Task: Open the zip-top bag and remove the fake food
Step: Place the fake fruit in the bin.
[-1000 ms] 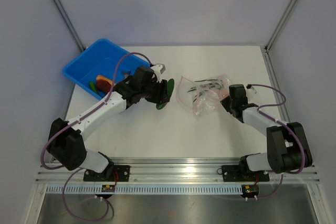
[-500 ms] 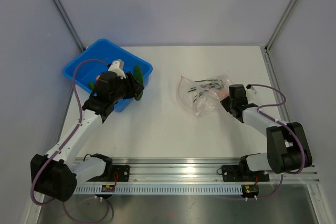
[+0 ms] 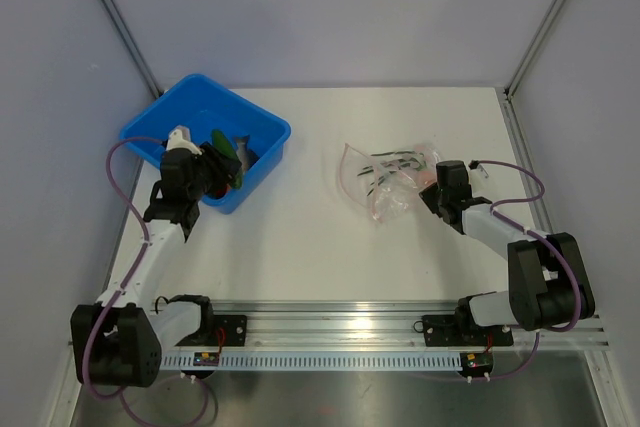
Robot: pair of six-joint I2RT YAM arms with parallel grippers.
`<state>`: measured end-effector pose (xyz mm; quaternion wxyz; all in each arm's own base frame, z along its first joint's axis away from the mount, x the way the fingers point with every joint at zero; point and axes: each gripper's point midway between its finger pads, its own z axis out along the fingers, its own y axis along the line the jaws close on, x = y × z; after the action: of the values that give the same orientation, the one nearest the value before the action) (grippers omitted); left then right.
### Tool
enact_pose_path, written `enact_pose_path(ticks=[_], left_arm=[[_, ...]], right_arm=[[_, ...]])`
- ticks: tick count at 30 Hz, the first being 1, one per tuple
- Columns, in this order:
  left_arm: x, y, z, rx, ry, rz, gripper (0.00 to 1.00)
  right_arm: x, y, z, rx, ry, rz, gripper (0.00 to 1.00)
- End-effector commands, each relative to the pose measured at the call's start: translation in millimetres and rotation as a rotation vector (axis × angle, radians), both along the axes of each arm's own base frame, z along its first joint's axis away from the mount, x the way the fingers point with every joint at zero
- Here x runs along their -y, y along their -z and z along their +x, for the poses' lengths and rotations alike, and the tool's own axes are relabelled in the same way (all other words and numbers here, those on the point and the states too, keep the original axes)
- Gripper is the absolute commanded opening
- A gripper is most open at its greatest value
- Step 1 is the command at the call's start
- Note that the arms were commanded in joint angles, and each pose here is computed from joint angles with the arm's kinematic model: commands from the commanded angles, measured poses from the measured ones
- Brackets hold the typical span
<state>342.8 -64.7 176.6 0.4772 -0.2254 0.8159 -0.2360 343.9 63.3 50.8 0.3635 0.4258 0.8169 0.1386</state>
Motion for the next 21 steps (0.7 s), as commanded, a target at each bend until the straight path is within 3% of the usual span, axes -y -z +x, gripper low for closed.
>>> enact_pose_path(ticks=[1,9,16,21], left_arm=[[-4,-18,17,0.088,-0.020,-0.025,0.30],[-31,11,26,0.017,-0.107,-0.041,0.31],[-34,6,23,0.028,-0.120,-0.049,0.38],[-36,3,21,0.036,-0.129,-0.043,0.38]], right_arm=[[-2,-15,7,0.047,0.007,0.028,0.00],[-3,-13,7,0.037,0.005,0.031,0.00],[5,-14,8,0.041,0.030,-0.004,0.00],[6,-13,9,0.039,0.030,-0.007,0.00]])
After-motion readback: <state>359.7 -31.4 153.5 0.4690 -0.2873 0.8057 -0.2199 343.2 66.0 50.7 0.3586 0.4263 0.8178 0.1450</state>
